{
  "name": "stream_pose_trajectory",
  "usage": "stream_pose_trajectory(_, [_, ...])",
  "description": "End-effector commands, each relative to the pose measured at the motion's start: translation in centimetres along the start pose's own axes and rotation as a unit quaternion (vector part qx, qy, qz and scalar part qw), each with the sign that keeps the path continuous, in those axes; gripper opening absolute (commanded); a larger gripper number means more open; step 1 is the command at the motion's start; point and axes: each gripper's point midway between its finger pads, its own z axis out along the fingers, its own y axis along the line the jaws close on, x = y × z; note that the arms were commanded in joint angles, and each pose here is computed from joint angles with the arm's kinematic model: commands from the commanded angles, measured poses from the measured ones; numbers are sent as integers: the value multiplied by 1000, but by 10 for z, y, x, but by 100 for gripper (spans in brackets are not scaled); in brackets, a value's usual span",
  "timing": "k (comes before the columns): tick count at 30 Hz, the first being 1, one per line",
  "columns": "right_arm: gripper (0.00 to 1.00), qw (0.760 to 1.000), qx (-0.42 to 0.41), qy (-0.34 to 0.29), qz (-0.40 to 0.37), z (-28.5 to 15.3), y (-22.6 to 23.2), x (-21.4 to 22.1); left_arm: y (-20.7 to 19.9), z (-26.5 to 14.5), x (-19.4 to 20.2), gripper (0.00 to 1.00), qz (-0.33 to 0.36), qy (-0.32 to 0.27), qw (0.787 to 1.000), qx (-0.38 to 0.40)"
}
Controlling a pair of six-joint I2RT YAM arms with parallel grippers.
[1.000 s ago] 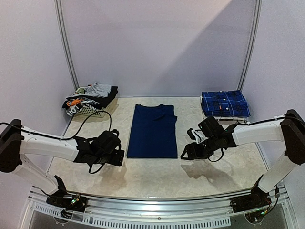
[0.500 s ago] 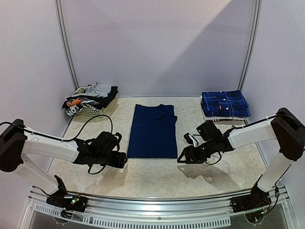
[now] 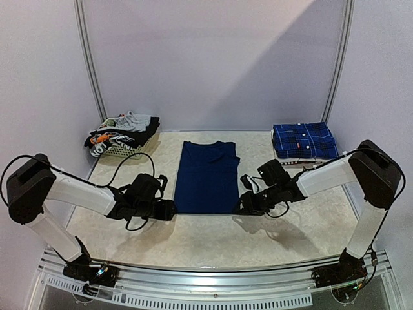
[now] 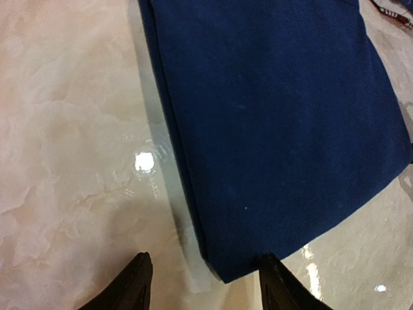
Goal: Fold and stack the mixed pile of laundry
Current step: Pick up the 2/3-rectangle-folded T-shirt from the center of the board.
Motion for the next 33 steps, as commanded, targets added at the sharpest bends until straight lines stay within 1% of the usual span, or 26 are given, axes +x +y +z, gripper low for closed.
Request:
stream_pose_trajectory(1, [40,996,67,40,32,13,-39,27,-2,10,6,56,-2,22,1000,15])
stream_pose_trajectory(4, [33,996,73,40,32,13,-41,27,-2,14,8,53,0,26,1000,17])
stream_pose_trajectory(9, [23,996,77,42,32,13,-43,27,-4,18,9,42,-1,29,999,22])
stream_pose_trajectory(11, [18,996,78,43,31,14,-43,27,-4,19,10,39,-1,32,999,22])
stream_pose_trajectory(16, [10,995,81,45,33,15,-45,28,-4,21,14,31,0,41,999,24])
stream_pose_trajectory(23, [2,995,85,44,32,14,-46,28,-4,17,26,30,-3,68,997,28])
stream_pose_trajectory(28, [0,995,84,42,33,13,-45,27,-3,13,33,36,-5,74,997,24])
stream_pose_trajectory(31, [0,995,84,42,34,12,-45,28,0,11,34,34,-4,72,997,19])
stream_pose_trajectory(33, [0,995,84,42,34,12,-45,28,0,10,35,31,-3,75,997,18])
